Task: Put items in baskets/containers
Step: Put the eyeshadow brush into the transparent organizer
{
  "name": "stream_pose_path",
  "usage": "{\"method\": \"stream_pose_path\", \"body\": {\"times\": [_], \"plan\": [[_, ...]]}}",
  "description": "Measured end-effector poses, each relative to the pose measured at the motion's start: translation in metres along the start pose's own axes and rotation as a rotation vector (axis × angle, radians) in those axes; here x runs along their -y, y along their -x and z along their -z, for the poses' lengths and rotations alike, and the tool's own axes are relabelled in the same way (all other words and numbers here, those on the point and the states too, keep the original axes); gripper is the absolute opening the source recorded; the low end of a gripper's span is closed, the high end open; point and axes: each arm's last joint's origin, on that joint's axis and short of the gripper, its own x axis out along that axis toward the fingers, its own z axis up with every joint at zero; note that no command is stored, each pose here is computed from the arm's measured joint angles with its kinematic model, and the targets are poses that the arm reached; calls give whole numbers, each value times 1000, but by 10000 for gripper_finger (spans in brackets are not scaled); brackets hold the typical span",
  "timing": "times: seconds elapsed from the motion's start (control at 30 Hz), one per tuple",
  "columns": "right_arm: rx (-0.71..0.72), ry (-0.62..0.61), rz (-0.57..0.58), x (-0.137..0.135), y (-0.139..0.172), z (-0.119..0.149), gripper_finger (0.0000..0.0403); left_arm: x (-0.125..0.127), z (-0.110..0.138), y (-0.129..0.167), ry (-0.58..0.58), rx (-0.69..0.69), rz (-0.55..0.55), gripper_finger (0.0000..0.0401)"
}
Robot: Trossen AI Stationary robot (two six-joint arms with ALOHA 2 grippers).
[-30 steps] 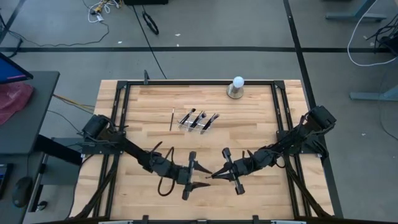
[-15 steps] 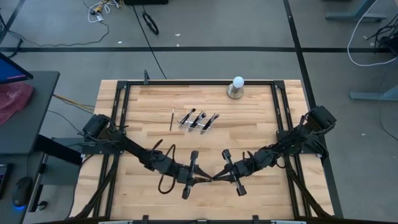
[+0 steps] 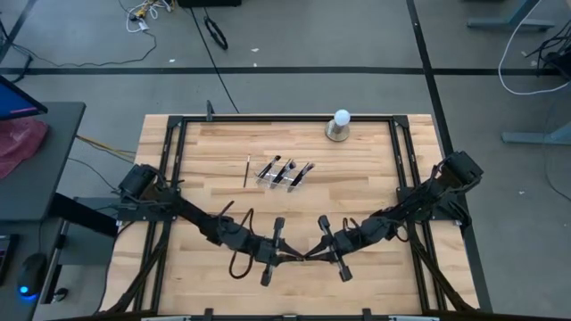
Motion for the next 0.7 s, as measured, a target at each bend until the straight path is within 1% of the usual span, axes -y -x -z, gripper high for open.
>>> {"method": "stream_pose_path", "body": {"times": [0.13,0.23,0.3,0.43,0.5,0.57,0.7], "plan": [[-97,-56,20,1,1,8,38,5,3,2,37,-78,-34,11],[-215,-115,62,3,5,15,41,8,2,6,54,-170,-77,11],[-296,-161,130,5,10,17,42,8,-2,10,72,-224,-120,11],[-480,-233,309,12,26,26,43,1,-14,23,121,-360,-237,11],[-506,-268,386,14,30,27,43,-9,-20,32,155,-437,-298,11],[-537,-270,447,16,34,32,43,-24,-28,41,196,-483,-372,11],[-521,-281,484,16,33,34,43,-62,-39,62,256,-570,-522,11]]}}
